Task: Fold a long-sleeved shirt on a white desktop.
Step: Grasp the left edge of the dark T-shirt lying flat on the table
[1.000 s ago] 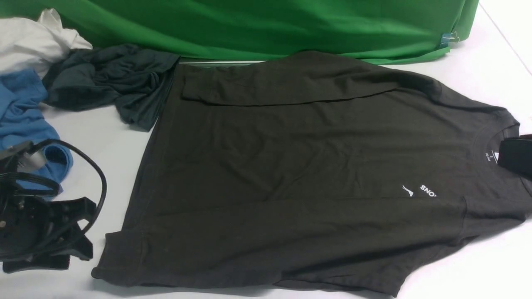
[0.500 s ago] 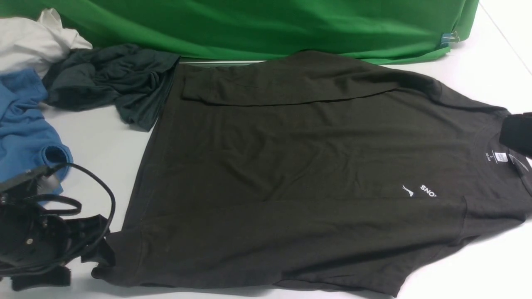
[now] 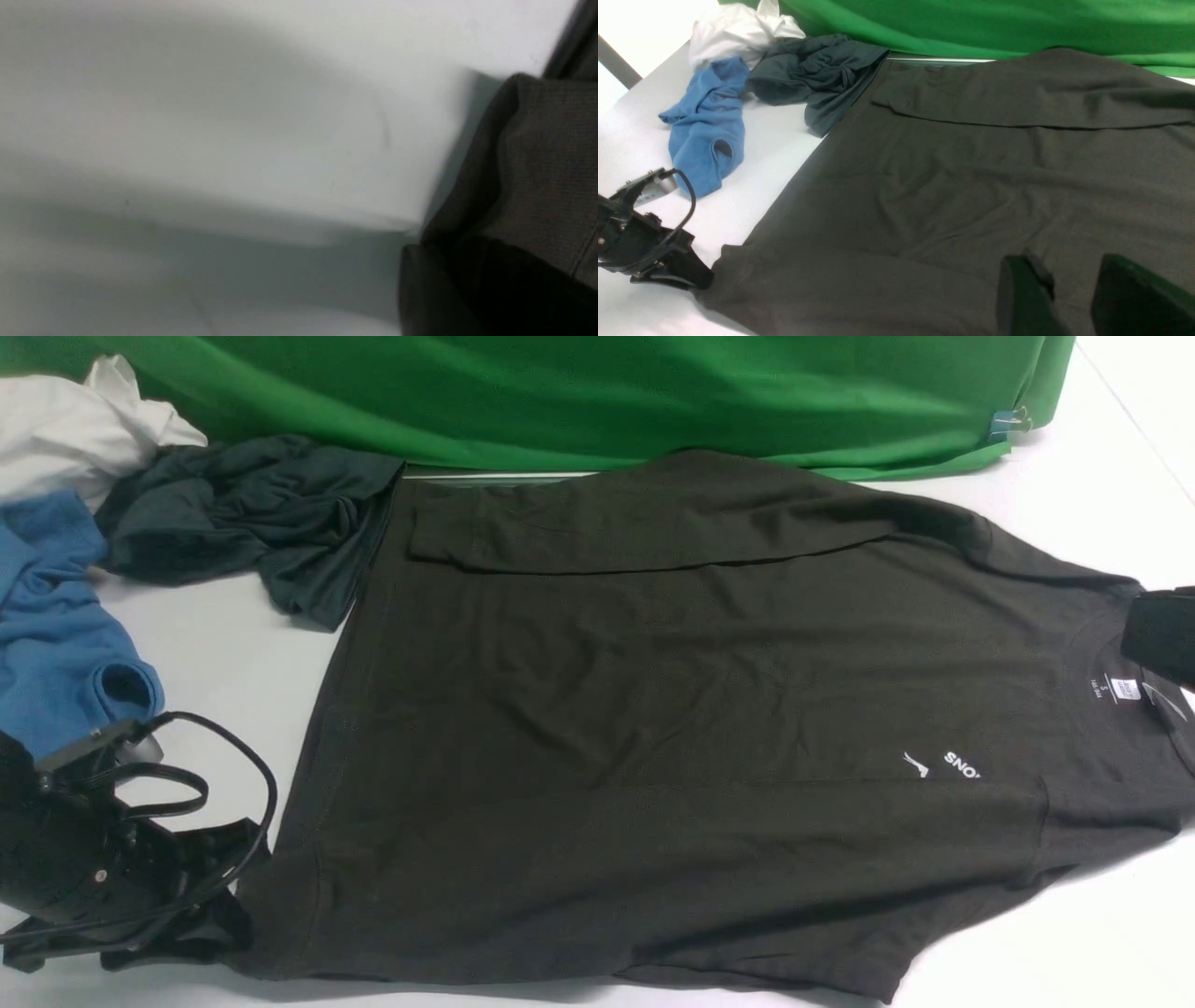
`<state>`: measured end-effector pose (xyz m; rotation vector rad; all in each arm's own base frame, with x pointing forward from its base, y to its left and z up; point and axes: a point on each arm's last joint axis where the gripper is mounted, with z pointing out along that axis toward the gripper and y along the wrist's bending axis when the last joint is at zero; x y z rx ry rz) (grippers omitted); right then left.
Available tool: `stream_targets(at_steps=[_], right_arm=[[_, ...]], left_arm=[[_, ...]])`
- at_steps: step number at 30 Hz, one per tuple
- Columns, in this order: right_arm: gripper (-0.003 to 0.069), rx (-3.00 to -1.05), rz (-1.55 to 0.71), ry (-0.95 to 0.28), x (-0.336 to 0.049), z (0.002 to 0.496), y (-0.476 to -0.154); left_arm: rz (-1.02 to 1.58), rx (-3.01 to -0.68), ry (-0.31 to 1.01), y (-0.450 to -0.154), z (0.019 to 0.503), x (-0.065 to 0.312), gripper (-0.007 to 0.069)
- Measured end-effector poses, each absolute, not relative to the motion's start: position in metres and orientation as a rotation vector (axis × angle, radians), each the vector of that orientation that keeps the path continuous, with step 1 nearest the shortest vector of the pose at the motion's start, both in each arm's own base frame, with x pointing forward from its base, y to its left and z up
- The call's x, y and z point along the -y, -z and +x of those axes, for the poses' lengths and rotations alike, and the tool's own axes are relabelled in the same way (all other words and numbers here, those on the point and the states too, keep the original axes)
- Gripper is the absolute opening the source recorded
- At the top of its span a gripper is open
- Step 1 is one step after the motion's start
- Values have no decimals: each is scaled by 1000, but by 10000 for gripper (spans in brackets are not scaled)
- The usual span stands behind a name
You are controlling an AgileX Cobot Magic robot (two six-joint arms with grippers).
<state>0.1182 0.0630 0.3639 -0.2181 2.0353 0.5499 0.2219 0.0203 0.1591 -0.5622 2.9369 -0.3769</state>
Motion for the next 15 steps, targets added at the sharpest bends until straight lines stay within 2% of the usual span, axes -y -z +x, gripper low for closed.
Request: stream_targets(at_steps=[1,3,10,15], right_arm=[[246,-2035,-218,-550,-63,118,-364],[246,-2035,-218,-550,-63,118,-364],[246,-2035,-218,-550,-63,118,-364],[246,-2035,-218,-550,-63,118,-364]], left_arm=[[-562,-2933,375,-159,222,-20,83],[-561,-2930,373,-159,222,-21,51],[-513,-2921,388,-161,223,-20,42],[-374,-2788,471,-184,224,-13,42]])
